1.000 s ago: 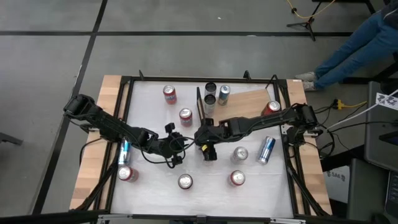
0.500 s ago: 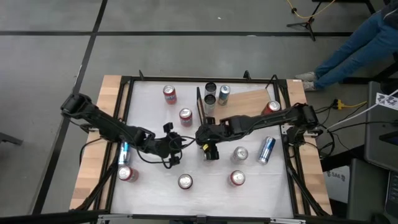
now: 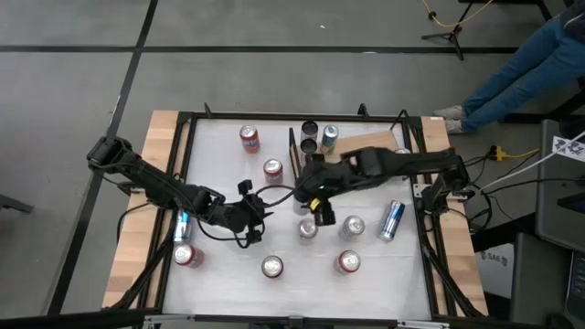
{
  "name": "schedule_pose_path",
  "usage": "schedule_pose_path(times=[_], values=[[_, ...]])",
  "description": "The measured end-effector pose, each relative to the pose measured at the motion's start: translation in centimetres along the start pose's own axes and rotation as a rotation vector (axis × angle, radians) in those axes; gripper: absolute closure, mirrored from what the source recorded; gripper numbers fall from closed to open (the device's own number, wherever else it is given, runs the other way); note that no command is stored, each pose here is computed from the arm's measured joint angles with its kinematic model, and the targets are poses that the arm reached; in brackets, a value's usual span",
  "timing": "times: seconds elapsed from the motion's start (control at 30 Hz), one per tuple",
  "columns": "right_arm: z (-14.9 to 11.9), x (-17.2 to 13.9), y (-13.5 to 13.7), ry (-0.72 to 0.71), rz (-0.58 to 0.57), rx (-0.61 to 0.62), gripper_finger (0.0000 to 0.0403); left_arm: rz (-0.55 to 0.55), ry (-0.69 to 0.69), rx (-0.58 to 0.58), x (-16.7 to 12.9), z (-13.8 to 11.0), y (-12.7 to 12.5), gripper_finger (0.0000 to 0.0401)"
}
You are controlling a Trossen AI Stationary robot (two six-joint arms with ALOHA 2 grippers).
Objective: Place canned beverage on shelf
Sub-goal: Put the white black soda can on the shelf aligned with the other white black soda cans
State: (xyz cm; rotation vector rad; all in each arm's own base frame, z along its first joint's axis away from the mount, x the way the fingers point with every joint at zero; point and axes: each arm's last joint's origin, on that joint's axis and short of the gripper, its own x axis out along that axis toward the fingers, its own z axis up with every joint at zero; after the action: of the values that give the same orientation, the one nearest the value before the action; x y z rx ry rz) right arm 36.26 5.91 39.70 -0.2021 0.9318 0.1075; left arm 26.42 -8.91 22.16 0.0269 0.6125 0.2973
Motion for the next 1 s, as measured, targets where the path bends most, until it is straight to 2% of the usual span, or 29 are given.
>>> schedule_pose_path(times=[0.2, 0.37, 0.53, 0.77, 1.0], values=[[-0.5, -3.0, -0.2, 0.051, 0.004, -0.007, 0.0158, 0.0, -0.001, -0.002, 0.0, 0.0, 0.0, 0.0316], [-2.2, -3.6, -0.2, 0.123, -0.015, -0.014, 0.0159, 0.0, -0.002, -0.009, 0.0, 0.0, 0.0, 0.0316], [-4.4, -2.3, -1.0, 0.16, -0.028, 0.021, 0.0159, 0.0, -0.001, -0.009, 0.0, 0.0, 0.0, 0.0316], [-8.4, 0.1, -4.3, 0.094, -0.067, 0.1, 0.0157, 0.0, -0.001, -0.008, 0.0, 0.0, 0.0, 0.0316], [-10.6, 3.2, -6.6, 0.044, -0.015, 0.069, 0.0156, 0.0, -0.004, -0.011, 0.0, 0.0, 0.0, 0.0316]])
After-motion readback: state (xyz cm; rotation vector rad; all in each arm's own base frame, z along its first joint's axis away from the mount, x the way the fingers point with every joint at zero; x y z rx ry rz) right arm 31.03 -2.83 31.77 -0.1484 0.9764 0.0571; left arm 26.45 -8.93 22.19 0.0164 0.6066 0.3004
